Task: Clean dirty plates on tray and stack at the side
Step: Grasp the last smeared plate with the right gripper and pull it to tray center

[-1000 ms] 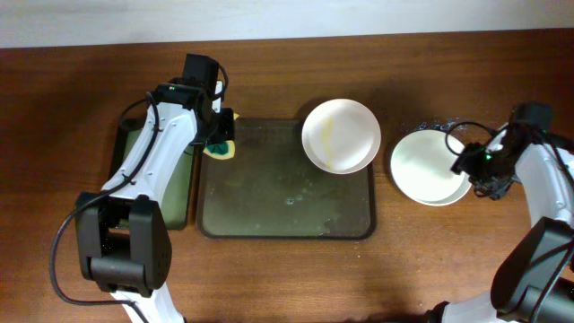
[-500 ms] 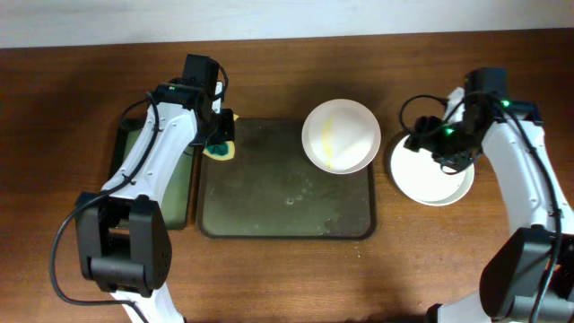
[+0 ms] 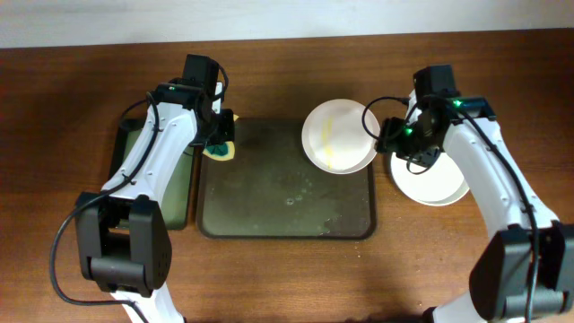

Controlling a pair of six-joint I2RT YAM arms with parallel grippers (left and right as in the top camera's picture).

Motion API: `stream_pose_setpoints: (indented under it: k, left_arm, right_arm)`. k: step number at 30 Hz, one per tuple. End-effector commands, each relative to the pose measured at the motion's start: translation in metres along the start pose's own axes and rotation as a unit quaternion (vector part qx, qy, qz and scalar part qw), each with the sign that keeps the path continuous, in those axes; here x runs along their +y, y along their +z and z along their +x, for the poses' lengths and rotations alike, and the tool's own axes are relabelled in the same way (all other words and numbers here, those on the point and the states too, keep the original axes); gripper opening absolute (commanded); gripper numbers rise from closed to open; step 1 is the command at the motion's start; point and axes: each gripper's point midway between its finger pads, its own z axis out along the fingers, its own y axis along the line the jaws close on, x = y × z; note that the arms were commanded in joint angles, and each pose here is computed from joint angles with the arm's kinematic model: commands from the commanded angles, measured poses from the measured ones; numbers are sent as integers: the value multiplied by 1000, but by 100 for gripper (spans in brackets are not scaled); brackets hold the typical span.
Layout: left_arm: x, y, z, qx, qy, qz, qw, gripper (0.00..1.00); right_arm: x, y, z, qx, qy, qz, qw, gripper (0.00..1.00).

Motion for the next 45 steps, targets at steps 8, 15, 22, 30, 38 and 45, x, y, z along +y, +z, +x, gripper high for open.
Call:
stream_pose_setpoints:
  k: [8, 15, 22, 30, 38, 45]
  left_arm:
    - [-3, -15, -7, -17, 8, 9, 1000, 0]
    - [-3, -15, -7, -17, 8, 9, 1000, 0]
    - [-3, -15, -6, -15, 8, 9, 1000, 0]
    - [-3, -15, -6, -15, 8, 8, 1000, 0]
    - [-3, -15, -6, -16, 8, 9, 1000, 0]
    - [-3, -15, -6, -16, 8, 8, 1000, 0]
  right_arm:
    - [17, 58, 13, 15, 54, 78, 995, 54]
    - [29, 85, 25, 7, 31, 121, 992, 49]
    - [32, 118, 41, 36, 15, 135, 990, 49]
    - [80, 123, 98, 114, -51, 84, 989, 48]
    - [113, 101, 122, 143, -127, 43, 981, 49]
    - [111, 73, 48, 88, -278, -27, 956, 57]
